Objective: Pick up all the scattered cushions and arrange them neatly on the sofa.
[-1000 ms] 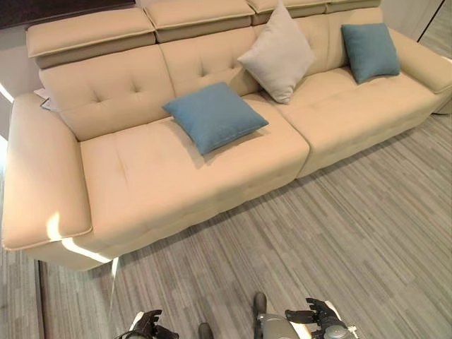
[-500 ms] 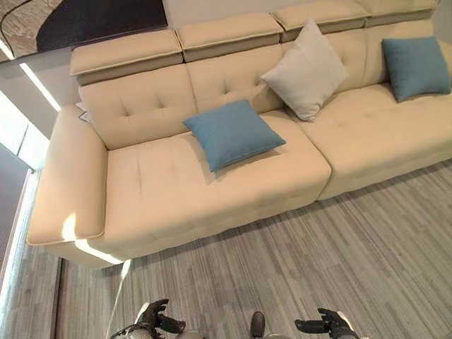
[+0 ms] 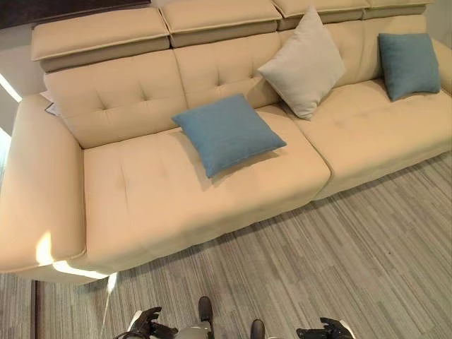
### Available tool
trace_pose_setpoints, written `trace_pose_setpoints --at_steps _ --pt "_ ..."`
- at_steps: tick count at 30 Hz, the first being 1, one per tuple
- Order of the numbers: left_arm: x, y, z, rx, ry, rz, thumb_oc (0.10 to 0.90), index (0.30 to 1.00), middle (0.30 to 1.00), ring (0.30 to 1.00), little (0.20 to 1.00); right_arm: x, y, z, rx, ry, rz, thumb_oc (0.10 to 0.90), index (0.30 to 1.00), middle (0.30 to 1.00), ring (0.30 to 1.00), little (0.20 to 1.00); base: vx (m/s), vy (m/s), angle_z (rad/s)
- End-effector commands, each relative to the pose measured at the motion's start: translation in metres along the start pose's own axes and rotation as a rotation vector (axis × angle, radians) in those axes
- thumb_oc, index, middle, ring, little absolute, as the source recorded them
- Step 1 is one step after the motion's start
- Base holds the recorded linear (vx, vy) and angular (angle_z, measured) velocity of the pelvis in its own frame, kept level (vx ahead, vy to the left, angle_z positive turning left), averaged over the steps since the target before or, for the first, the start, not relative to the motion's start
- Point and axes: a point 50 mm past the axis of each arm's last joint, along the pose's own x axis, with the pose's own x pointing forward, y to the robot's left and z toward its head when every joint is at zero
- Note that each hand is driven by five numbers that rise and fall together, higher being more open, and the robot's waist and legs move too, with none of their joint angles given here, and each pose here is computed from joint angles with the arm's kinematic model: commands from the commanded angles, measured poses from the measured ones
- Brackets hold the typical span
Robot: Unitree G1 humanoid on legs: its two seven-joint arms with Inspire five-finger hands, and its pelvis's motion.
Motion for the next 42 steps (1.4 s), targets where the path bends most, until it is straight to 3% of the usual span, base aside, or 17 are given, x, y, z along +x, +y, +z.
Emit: trace_pose_setpoints --at_steps 1,9,23,24,26,32,34,36,37,42 --pt "-0.002 0.023 -0.008 0.04 0.007 0.054 0.8 0.9 0.9 0.9 0.9 0.003 -0.016 0.033 -0.006 -0.122 -0.04 0.8 0.9 0.9 0.9 0.9 0.04 0.043 -0.2" --pt "-0.003 0.024 -0.013 0.06 0.011 0.041 0.8 0.9 0.9 0.9 0.9 0.004 -0.021 0.044 -0.032 -0.154 -0.051 0.8 0.9 0.9 0.9 0.9 0.2 -0.079 0.06" --pt "-0.003 0.021 -0.007 -0.073 -0.037 0.003 0.8 0.9 0.9 0.9 0.9 0.004 -0.046 0.019 0.074 -0.078 -0.107 0.8 0.9 0.9 0.9 0.9 0.15 -0.176 0.31" --pt "0.003 0.008 0.023 -0.053 -0.092 -0.034 0.8 0.9 0.9 0.9 0.9 0.003 -0.041 0.018 0.065 -0.078 -0.091 0.8 0.9 0.9 0.9 0.9 0.26 -0.065 0.09" --pt "0.005 0.007 0.04 -0.034 -0.13 -0.019 0.8 0.9 0.9 0.9 0.9 0.003 -0.039 0.016 0.038 -0.08 -0.094 0.8 0.9 0.9 0.9 0.9 0.38 -0.011 0.31" --pt "0.005 0.007 0.023 -0.046 -0.051 0.007 0.8 0.9 0.9 0.9 0.9 0.002 -0.024 0.002 0.006 -0.021 -0.058 0.8 0.9 0.9 0.9 0.9 0.44 0.107 -0.2" --pt "0.008 -0.003 0.045 -0.048 -0.086 0.011 0.8 0.9 0.9 0.9 0.9 0.002 -0.014 0.009 -0.007 -0.03 -0.029 0.8 0.9 0.9 0.9 0.9 0.37 0.17 -0.81" --pt "0.007 -0.003 0.04 -0.048 -0.072 0.021 0.8 0.9 0.9 0.9 0.9 0.003 -0.014 0.013 -0.013 -0.04 -0.034 0.8 0.9 0.9 0.9 0.9 0.18 0.131 -0.32" --pt "0.007 0.01 0.035 -0.041 -0.074 0.04 0.8 0.9 0.9 0.9 0.9 0.003 -0.014 0.021 -0.016 -0.072 -0.031 0.8 0.9 0.9 0.9 0.9 0.17 0.167 -0.18" --pt "0.007 0.015 0.031 -0.059 -0.061 0.054 0.8 0.9 0.9 0.9 0.9 0.003 -0.014 0.026 0.0 -0.091 -0.03 0.8 0.9 0.9 0.9 0.9 0.17 0.01 0.38"
